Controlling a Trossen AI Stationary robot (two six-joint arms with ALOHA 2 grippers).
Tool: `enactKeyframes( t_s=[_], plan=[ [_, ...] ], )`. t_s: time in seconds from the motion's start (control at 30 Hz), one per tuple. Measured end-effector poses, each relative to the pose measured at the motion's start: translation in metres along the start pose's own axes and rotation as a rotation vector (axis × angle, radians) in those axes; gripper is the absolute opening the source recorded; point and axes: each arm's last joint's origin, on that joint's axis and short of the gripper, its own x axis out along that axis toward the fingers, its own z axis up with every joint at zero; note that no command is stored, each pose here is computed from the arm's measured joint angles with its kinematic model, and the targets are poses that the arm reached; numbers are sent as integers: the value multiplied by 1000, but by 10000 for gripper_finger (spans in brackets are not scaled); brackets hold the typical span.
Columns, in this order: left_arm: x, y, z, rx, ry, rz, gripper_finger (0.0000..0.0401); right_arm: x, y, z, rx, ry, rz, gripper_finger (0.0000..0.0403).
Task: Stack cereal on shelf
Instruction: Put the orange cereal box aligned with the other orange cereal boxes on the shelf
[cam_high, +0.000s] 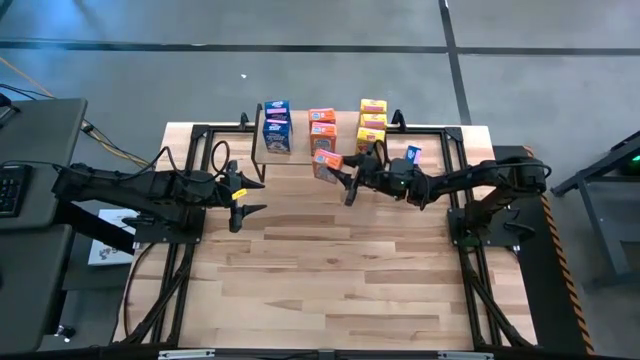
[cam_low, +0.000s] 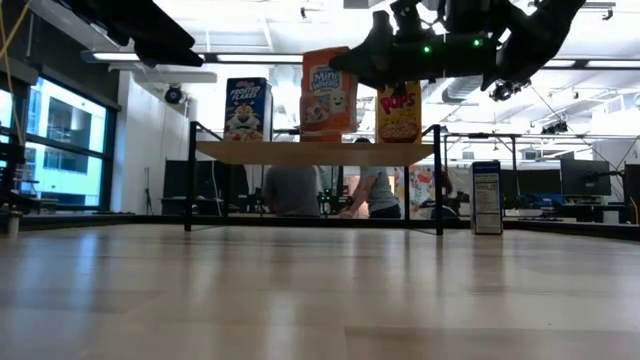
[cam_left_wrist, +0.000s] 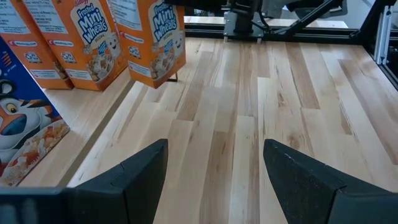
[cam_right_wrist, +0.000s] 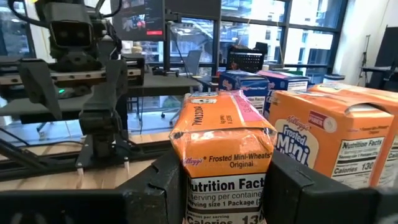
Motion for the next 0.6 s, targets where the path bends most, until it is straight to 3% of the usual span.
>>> enactKeyframes(
  t_s=[0.6],
  plan=[
    [0, 0, 0, 0, 0, 0, 257, 2, -14, -2, -54, 13, 33, 149]
  ],
)
